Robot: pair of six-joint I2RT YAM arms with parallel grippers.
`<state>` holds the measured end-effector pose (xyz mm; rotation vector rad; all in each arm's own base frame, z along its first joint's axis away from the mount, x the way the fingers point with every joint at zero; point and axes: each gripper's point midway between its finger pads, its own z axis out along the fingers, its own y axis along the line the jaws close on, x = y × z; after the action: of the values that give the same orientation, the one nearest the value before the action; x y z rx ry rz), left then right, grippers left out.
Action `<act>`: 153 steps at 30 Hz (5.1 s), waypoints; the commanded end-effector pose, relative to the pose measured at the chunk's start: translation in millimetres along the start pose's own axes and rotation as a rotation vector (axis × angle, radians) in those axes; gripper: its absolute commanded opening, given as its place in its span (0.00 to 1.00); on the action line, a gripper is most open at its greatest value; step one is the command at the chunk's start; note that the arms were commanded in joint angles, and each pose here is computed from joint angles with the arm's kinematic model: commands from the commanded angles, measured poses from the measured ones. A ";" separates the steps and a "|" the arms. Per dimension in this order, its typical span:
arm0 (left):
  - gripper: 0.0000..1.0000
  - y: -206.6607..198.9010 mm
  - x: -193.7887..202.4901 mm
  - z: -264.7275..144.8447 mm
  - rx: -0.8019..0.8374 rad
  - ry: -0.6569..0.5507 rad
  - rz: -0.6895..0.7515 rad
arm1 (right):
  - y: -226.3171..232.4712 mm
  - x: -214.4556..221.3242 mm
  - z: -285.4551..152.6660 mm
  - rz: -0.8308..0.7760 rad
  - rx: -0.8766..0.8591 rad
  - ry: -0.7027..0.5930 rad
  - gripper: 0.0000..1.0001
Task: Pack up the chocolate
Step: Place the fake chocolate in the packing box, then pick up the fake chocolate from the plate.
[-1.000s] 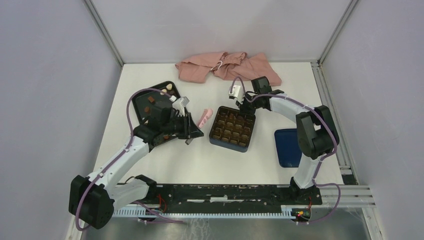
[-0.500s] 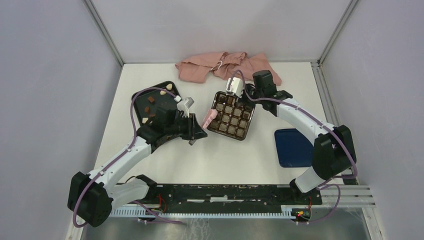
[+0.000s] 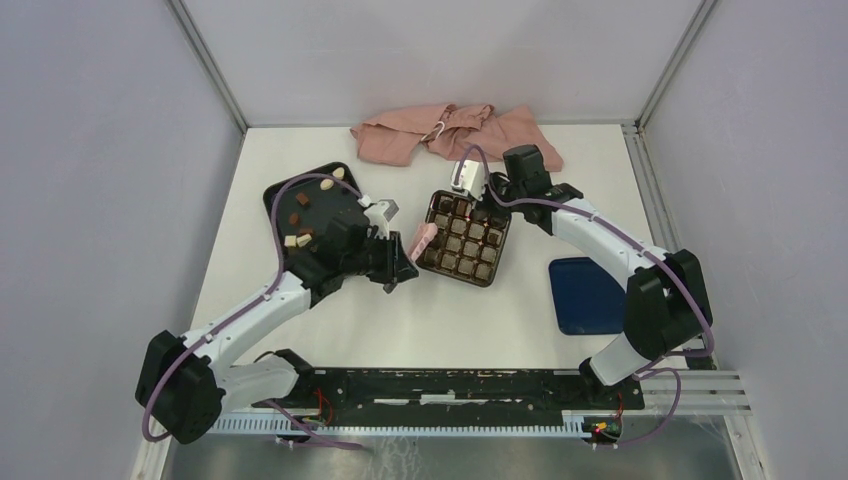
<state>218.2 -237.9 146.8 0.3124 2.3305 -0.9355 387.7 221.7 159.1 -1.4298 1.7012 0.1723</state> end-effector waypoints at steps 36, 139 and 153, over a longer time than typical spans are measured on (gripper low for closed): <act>0.05 3.9 -28.2 30.9 -0.201 -0.012 0.172 | 8.3 -15.7 12.2 0.035 -0.063 -0.071 0.00; 0.39 14.8 -38.6 20.0 -0.257 -0.019 0.127 | 44.9 42.5 62.4 0.250 -0.304 0.018 0.12; 0.39 116.1 -75.4 -41.8 -0.387 -0.050 -0.067 | -3.2 1.4 -4.0 0.123 -0.158 -0.127 0.57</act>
<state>299.3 -151.1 144.2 0.0423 2.4211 -0.5097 389.3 211.6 98.5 -1.3872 1.9163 0.4888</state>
